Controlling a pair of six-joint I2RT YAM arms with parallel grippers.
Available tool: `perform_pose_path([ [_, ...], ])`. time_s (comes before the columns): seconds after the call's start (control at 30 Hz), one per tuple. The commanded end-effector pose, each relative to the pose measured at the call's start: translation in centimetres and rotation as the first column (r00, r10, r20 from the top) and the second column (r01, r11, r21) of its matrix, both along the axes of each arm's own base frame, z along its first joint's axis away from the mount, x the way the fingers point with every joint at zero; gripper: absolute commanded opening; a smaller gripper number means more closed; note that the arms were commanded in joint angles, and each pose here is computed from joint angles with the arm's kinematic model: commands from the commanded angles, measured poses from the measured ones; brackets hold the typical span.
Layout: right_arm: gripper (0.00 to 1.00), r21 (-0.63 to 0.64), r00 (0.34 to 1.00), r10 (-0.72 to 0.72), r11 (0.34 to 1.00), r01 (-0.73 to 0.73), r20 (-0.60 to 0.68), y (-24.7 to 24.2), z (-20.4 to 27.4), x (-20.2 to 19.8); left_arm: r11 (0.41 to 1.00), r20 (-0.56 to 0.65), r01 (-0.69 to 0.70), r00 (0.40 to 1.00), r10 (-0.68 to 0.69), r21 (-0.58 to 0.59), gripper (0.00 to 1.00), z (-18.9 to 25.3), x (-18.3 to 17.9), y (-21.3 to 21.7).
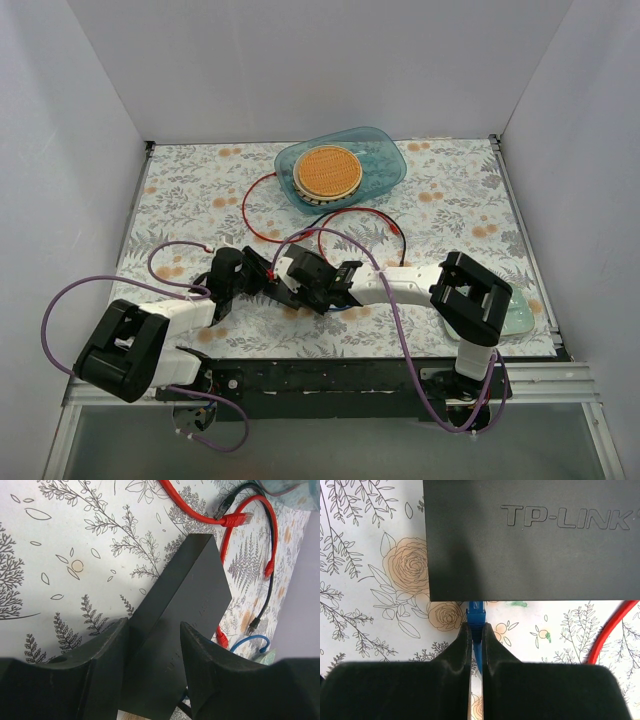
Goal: Insert the plug into the switch port
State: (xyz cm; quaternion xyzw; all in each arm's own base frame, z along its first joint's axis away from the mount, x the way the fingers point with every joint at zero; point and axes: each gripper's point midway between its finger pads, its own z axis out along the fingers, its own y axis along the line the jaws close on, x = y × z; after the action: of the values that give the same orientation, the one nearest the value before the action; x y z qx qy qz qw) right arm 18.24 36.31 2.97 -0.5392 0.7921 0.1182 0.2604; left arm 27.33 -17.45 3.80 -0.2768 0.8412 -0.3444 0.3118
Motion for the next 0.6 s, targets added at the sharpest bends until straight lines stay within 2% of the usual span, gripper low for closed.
perform_pose_path([
  [0.0,0.01,0.599,0.949,-0.15,0.799,-0.048,0.276,11.9,16.4,7.2,0.914,-0.216,0.321,0.901,-0.375,-0.249,0.43,-0.1,-9.6,-6.1],
  [0.57,0.01,0.628,0.952,-0.137,0.775,-0.068,0.272,13.4,18.0,7.3,0.905,-0.235,0.341,0.886,-0.4,-0.255,0.42,0.0,-10.6,-7.2],
])
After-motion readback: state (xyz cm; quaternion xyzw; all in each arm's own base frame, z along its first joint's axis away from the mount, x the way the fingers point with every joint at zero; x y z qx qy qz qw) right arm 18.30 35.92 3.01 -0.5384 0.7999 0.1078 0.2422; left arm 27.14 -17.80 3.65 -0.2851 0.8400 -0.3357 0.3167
